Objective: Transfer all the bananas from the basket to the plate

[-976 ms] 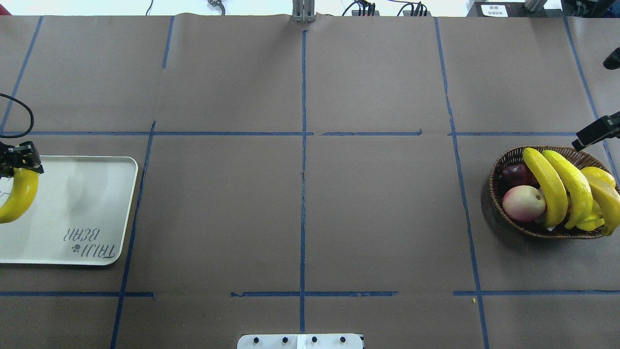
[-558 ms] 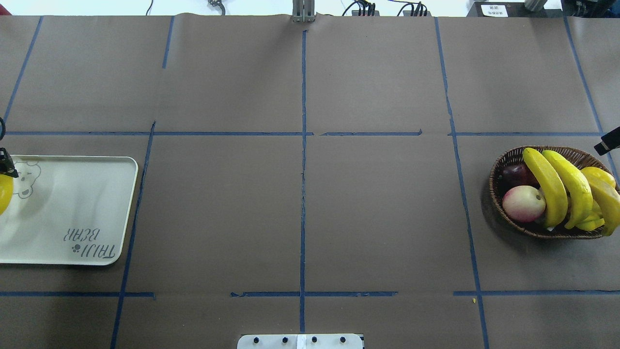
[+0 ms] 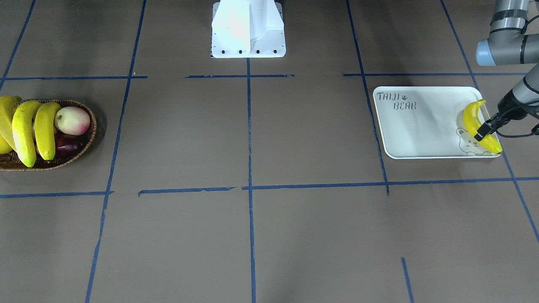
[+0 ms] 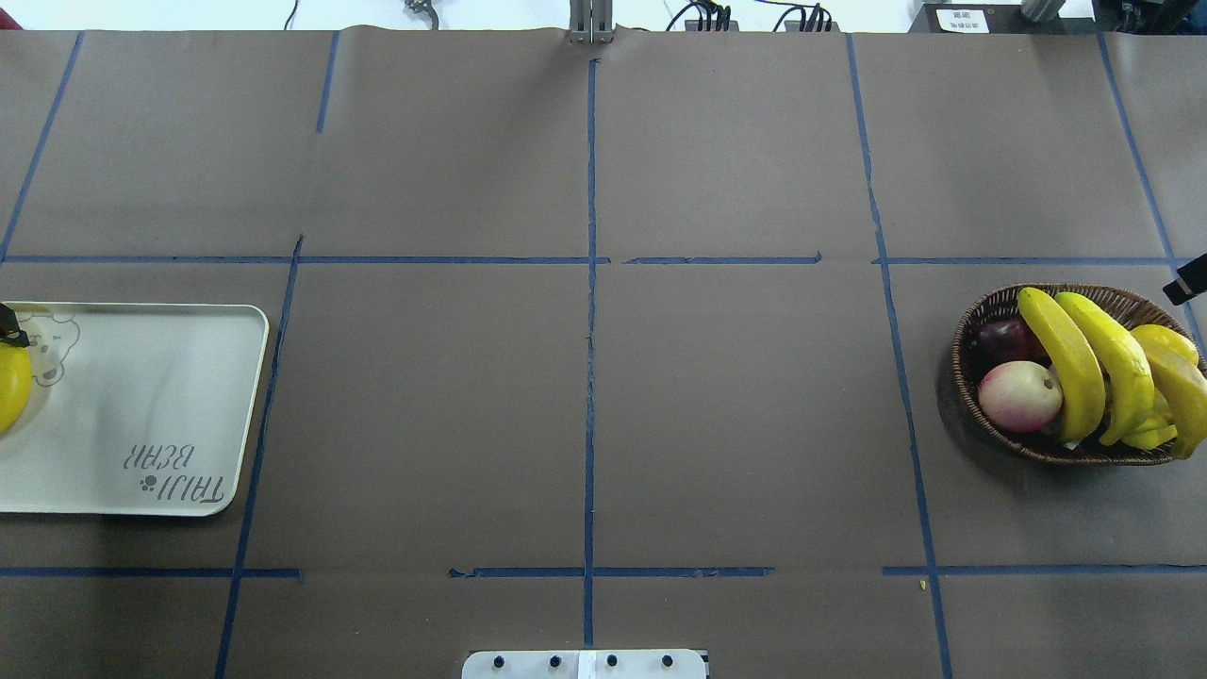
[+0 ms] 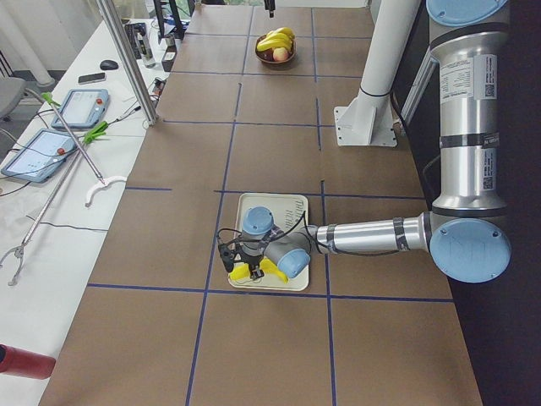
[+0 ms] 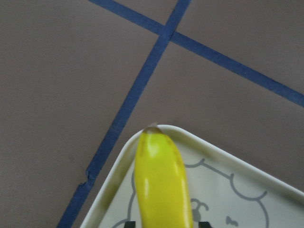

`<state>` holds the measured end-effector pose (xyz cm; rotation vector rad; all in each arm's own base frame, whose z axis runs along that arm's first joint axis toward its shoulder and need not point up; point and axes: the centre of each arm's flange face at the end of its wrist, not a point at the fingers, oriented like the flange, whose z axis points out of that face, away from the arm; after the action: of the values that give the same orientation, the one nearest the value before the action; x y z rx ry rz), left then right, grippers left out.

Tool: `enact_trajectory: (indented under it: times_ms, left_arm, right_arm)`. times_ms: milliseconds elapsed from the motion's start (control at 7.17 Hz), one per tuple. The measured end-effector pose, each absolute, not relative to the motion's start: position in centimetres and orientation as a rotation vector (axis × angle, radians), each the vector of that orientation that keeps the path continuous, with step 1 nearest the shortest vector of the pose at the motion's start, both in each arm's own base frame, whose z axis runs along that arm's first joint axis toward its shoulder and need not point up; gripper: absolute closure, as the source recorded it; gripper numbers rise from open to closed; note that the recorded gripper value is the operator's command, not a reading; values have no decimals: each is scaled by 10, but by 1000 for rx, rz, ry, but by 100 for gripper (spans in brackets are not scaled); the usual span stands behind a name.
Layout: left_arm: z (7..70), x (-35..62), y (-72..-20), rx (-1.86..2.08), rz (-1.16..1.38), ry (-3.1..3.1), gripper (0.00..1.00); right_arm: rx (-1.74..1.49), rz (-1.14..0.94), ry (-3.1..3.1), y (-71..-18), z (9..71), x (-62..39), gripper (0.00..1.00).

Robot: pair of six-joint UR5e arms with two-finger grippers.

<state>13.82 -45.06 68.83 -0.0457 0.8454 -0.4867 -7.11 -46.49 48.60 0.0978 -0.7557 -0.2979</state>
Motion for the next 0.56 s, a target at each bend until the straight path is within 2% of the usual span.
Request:
enact_trajectory:
  times_ms: [558]
  left_arm:
    - [631, 107, -462, 9, -459, 1019, 0]
  right_arm:
    - [66, -203, -756, -459, 492, -69, 1]
